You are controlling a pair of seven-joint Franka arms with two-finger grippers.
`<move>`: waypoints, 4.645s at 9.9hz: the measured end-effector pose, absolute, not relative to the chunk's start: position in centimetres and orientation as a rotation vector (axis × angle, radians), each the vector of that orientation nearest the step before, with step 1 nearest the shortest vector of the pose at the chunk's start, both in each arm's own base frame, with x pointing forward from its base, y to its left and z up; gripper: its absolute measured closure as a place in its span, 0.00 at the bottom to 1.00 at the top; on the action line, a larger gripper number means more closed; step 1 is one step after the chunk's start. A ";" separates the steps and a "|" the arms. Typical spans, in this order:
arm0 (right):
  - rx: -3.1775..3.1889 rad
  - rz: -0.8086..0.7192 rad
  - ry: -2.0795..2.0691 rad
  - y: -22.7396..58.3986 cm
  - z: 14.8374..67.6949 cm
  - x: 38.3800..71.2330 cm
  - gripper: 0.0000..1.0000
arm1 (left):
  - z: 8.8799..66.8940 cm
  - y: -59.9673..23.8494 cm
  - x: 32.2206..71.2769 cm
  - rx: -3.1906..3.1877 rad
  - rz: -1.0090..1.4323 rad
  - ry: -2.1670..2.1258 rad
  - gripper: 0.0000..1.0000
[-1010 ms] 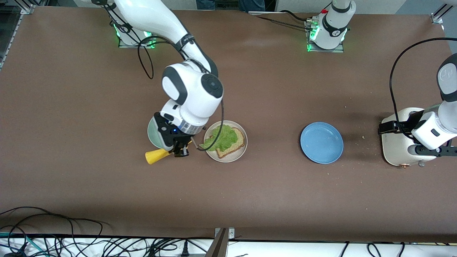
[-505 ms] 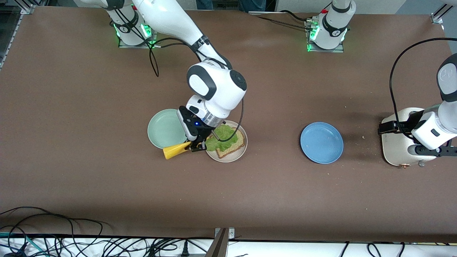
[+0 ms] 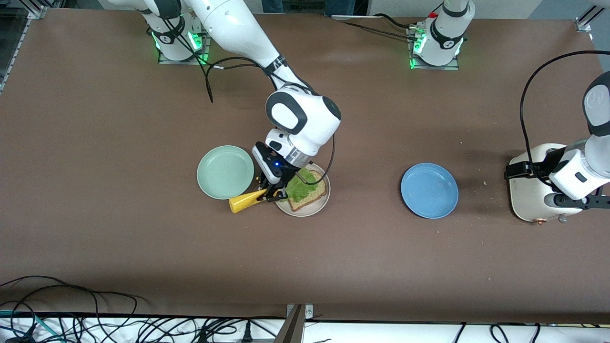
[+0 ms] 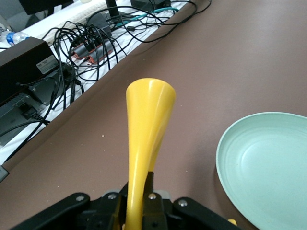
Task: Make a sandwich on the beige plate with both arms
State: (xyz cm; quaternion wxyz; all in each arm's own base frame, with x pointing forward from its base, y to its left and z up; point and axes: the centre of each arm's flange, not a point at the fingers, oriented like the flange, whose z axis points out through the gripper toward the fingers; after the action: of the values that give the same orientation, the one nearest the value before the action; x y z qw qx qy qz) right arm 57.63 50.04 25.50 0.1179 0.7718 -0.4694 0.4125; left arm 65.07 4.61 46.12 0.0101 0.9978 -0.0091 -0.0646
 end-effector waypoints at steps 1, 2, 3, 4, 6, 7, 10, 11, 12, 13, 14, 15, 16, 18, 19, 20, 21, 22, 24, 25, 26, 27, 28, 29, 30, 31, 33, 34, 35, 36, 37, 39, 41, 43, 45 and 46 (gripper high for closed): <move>2.251 1.233 -1.376 50.4 24.8 57.4 0.93 | 46.1 4.6 65.1 3.115 -0.202 -0.029 0.00; 2.247 1.253 -1.383 50.8 24.5 57.4 0.93 | 46.1 4.6 65.1 3.115 -0.202 -0.028 0.00; 2.244 1.280 -1.367 51.0 24.3 57.3 0.93 | 46.1 4.6 65.1 3.115 -0.203 -0.028 0.00; 2.239 1.307 -1.337 51.1 23.7 57.3 0.93 | 46.1 4.6 65.1 3.115 -0.203 -0.028 0.00; 2.226 1.335 -1.307 51.1 22.4 57.2 0.93 | 45.8 4.6 65.1 3.114 -0.209 -0.028 0.00; 2.225 1.346 -1.305 51.2 22.1 57.2 0.93 | 45.7 4.6 65.1 3.113 -0.211 -0.028 0.00; 2.228 1.374 -1.322 52.4 21.3 56.0 0.93 | 45.7 4.6 65.2 3.113 -0.211 -0.029 0.00; 2.229 1.379 -1.325 52.7 20.7 55.6 0.93 | 45.7 4.6 65.2 3.113 -0.211 -0.029 0.00; 2.230 1.382 -1.321 52.9 20.3 55.3 0.93 | 45.7 4.6 65.2 3.113 -0.211 -0.029 0.00; 2.229 1.384 -1.316 52.9 20.1 55.2 0.93 | 45.7 4.6 65.2 3.113 -0.211 -0.029 0.00; 2.229 1.387 -1.316 52.9 20.2 55.3 0.93 | 45.7 4.6 65.2 3.113 -0.211 -0.029 0.00; 2.227 1.395 -1.320 52.9 20.5 55.5 0.93 | 45.7 4.6 65.2 3.113 -0.211 -0.029 0.00; 2.227 1.405 -1.317 53.0 21.2 55.8 0.93 | 45.7 4.6 65.2 3.113 -0.211 -0.029 0.00; 2.241 1.406 -1.329 52.8 24.3 56.9 0.93 | 45.7 4.6 65.2 3.113 -0.211 -0.029 0.00; 2.254 1.369 -1.360 52.4 26.5 57.6 0.93 | 45.7 4.6 65.2 3.113 -0.211 -0.029 0.00; 2.277 1.312 -1.394 51.5 29.1 58.6 0.93 | 45.7 4.6 65.2 3.113 -0.211 -0.029 0.00; 2.300 1.247 -1.445 50.3 31.9 59.6 0.93 | 45.7 4.6 65.2 3.113 -0.211 -0.029 0.00; 2.321 1.181 -1.500 48.7 34.9 60.8 0.93 | 45.7 4.6 65.2 3.113 -0.211 -0.029 0.00; 2.360 1.057 -1.579 44.6 40.2 63.2 0.93 | 45.7 4.6 65.2 3.113 -0.211 -0.029 0.00; 2.365 0.983 -1.646 42.3 42.2 64.3 0.93 | 45.7 4.6 65.2 3.113 -0.211 -0.029 0.00; 2.367 0.918 -1.705 39.7 44.0 65.4 0.93 | 45.7 4.6 65.2 3.113 -0.211 -0.029 0.00; 2.369 0.867 -1.733 36.9 45.5 66.3 0.93 | 45.7 4.6 65.2 3.113 -0.211 -0.029 0.00; 2.375 0.800 -1.767 34.1 46.8 67.0 0.93 | 45.7 4.6 65.2 3.113 -0.212 -0.029 0.00; 2.384 0.731 -1.808 31.7 47.9 67.4 0.93 | 45.7 4.6 65.2 3.113 -0.212 -0.029 0.00; 2.383 0.672 -1.854 29.8 48.6 67.6 0.93 | 45.7 4.6 65.2 3.113 -0.211 -0.030 0.00; 2.371 0.607 -1.906 28.0 48.7 67.7 0.93 | 45.8 4.6 65.2 3.113 -0.210 -0.030 0.00; 2.358 0.484 -1.972 24.3 48.1 68.3 0.93 | 45.8 4.3 65.2 3.113 -0.208 -0.036 0.00; 2.364 0.440 -1.996 22.3 48.0 68.4 0.93 | 45.8 4.3 65.2 3.113 -0.208 -0.036 0.00; 2.380 0.400 -2.022 20.1 47.9 68.3 0.93 | 45.8 4.6 65.2 3.114 -0.209 -0.045 0.00; 2.402 0.357 -2.046 17.6 47.8 67.9 0.93 | 45.7 5.8 65.1 3.114 -0.210 -0.090 0.00; 2.416 0.320 -2.074 14.8 47.7 67.2 0.93 | 45.6 7.9 64.9 3.108 -0.211 -0.144 0.00; 2.457 0.220 -2.128 10.0 47.1 65.1 0.93 | 45.5 13.2 64.0 3.120 -0.222 -0.150 0.00; 2.508 0.125 -2.168 6.5 46.2 63.3 0.93 | 45.5 16.3 63.3 3.176 -0.251 -0.133 0.00; 2.567 -0.001 -2.200 3.2 45.2 61.5 0.93 | 45.0 19.2 62.6 3.174 -0.263 -0.156 0.00; 2.637 -0.124 -2.228 0.6 43.8 59.8 0.93 | 42.6 23.6 61.8 3.169 -0.233 -0.184 0.00; 2.680 -0.179 -2.238 -0.3 43.1 59.0 0.93 | 40.9 25.4 61.3 3.166 -0.226 -0.182 0.00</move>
State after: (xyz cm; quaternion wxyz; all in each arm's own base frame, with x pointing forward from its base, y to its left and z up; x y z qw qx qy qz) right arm 59.02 -0.33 43.07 -0.1761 0.7546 -0.6301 -0.0505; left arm 61.27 25.36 40.94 -0.0187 0.9957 -0.0571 -0.0710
